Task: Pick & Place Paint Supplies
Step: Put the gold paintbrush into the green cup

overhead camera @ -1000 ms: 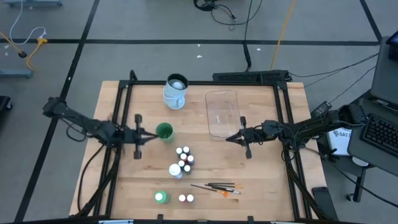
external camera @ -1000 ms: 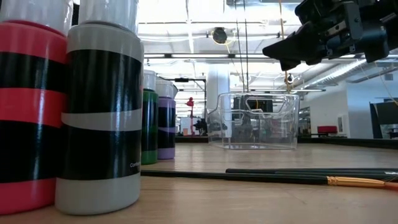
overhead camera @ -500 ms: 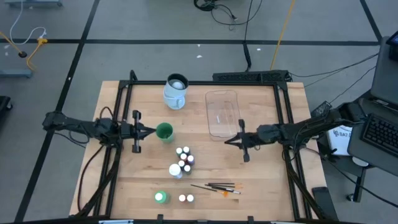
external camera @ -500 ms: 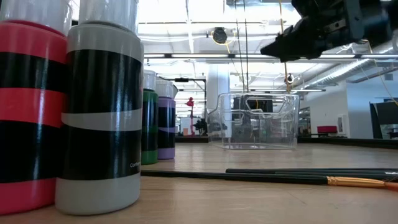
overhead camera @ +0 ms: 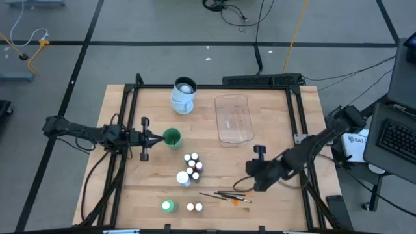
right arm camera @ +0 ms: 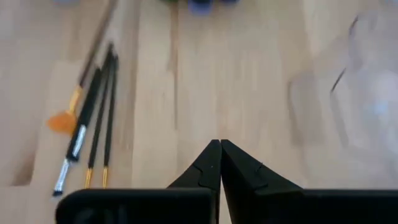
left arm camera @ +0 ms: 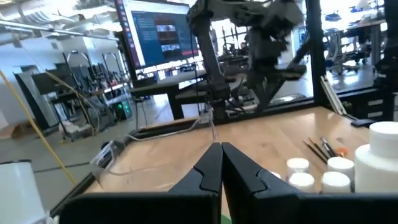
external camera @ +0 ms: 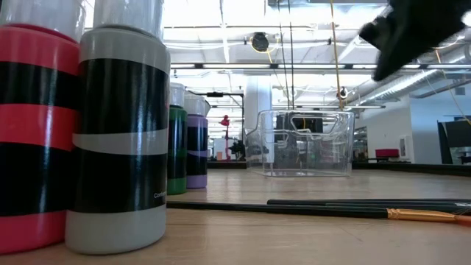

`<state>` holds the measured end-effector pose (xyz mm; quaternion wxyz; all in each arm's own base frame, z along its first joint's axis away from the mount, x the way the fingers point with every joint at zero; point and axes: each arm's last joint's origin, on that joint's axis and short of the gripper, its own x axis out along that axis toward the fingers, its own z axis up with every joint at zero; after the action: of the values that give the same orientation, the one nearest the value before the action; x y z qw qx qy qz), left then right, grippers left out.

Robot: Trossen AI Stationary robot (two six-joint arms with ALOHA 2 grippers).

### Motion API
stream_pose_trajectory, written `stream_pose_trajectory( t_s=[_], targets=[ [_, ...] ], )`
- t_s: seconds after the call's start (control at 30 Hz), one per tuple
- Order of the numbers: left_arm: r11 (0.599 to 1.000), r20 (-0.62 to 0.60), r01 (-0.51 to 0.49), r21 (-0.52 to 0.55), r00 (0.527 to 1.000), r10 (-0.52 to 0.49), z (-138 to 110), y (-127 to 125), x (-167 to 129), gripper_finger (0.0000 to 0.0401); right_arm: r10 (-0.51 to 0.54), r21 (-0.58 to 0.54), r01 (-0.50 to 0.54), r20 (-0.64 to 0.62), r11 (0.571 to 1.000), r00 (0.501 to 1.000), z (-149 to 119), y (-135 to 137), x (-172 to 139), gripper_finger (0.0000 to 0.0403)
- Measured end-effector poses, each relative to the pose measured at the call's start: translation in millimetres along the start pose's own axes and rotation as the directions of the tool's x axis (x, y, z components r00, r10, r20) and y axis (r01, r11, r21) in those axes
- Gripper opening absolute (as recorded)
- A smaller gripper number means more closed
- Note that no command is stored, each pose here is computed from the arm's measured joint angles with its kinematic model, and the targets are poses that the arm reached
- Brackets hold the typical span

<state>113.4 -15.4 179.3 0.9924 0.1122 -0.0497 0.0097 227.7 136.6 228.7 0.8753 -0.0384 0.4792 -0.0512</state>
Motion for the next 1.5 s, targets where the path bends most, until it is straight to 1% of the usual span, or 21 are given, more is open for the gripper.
stream_pose_trajectory(
  t_s=[0.03, 0.1, 0.23, 0.33, 0.4, 0.47, 0.53, 0.63, 0.7, 0.77, 0.93, 1.13, 1.3, 1.5],
  targets=[
    [1.000, 0.003, -0.002, 0.009, 1.000, 0.002, 0.3, 0.1, 0.0, 0.0014, 0.001, 0.012, 0.000, -0.045, 1.000, 0.999, -3.1, 4.3, 5.4, 0.0019],
    [1.000, 0.027, -0.008, 0.011, 1.000, 0.008, 2.7, 0.7, 0.0, 0.0014, 0.036, 0.045, -0.030, -0.126, 0.999, 0.991, -7.8, 11.9, 18.7, 0.0040],
    [1.000, 0.041, -0.012, 0.010, 0.999, 0.011, 4.0, 1.0, -0.1, 0.0015, 0.124, 0.102, -0.100, -0.255, 0.990, 0.959, -14.9, 23.8, 40.4, 0.0098],
    [0.999, 0.043, -0.014, 0.040, 0.999, 0.013, 4.3, 1.1, -0.1, 0.0014, 0.208, 0.201, -0.145, -0.343, 0.969, 0.916, -19.5, 28.6, 46.4, 0.0132],
    [0.998, 0.044, -0.015, 0.054, 0.999, 0.013, 4.4, 1.2, -0.1, 0.0015, 0.222, 0.250, -0.135, -0.365, 0.959, 0.904, -21.5, 29.8, 45.0, 0.0144],
    [0.998, 0.044, -0.015, 0.058, 0.999, 0.013, 4.3, 1.1, -0.1, 0.0014, 0.225, 0.265, -0.130, -0.367, 0.955, 0.903, -23.7, 32.3, 40.3, 0.0149],
    [0.998, 0.044, -0.015, 0.058, 0.999, 0.012, 4.3, 1.1, -0.1, 0.0015, 0.245, 0.278, -0.150, -0.348, 0.949, 0.905, -24.7, 37.2, 35.2, 0.0150],
    [0.998, 0.044, -0.015, 0.056, 0.999, 0.013, 4.3, 1.1, -0.1, 0.0015, 0.290, 0.314, -0.192, -0.302, 0.930, 0.908, -25.9, 49.6, 30.1, 0.0148],
    [0.998, 0.044, -0.015, 0.057, 0.999, 0.013, 4.3, 1.1, -0.1, 0.0015, 0.298, 0.324, -0.203, -0.277, 0.924, 0.914, -29.0, 59.3, 29.3, 0.0145],
    [0.998, 0.044, -0.015, 0.057, 0.999, 0.012, 4.3, 1.1, -0.1, 0.0015, 0.289, 0.306, -0.206, -0.257, 0.930, 0.922, -33.3, 68.6, 31.3, 0.0141],
    [0.998, 0.043, -0.015, 0.065, 0.999, 0.012, 4.3, 1.1, -0.1, 0.0015, 0.198, 0.231, -0.143, -0.234, 0.962, 0.952, -46.4, 81.7, 36.5, 0.0136],
    [0.996, 0.043, -0.017, 0.085, 0.999, 0.013, 4.2, 1.1, -0.1, 0.0015, 0.152, 0.225, -0.103, -0.210, 0.969, 0.966, -51.6, 87.6, 42.4, 0.0134],
    [0.996, 0.038, -0.015, 0.087, 0.999, 0.012, 3.7, 1.0, 0.0, 0.0015, 0.168, 0.212, -0.132, -0.163, 0.968, 0.972, -49.0, 93.3, 48.9, 0.0134],
    [0.996, 0.038, -0.015, 0.086, 0.999, 0.012, 3.7, 1.0, 0.0, 0.0015, 0.181, 0.206, -0.141, -0.188, 0.968, 0.965, -52.7, 98.3, 58.4, 0.0134]
  ],
)
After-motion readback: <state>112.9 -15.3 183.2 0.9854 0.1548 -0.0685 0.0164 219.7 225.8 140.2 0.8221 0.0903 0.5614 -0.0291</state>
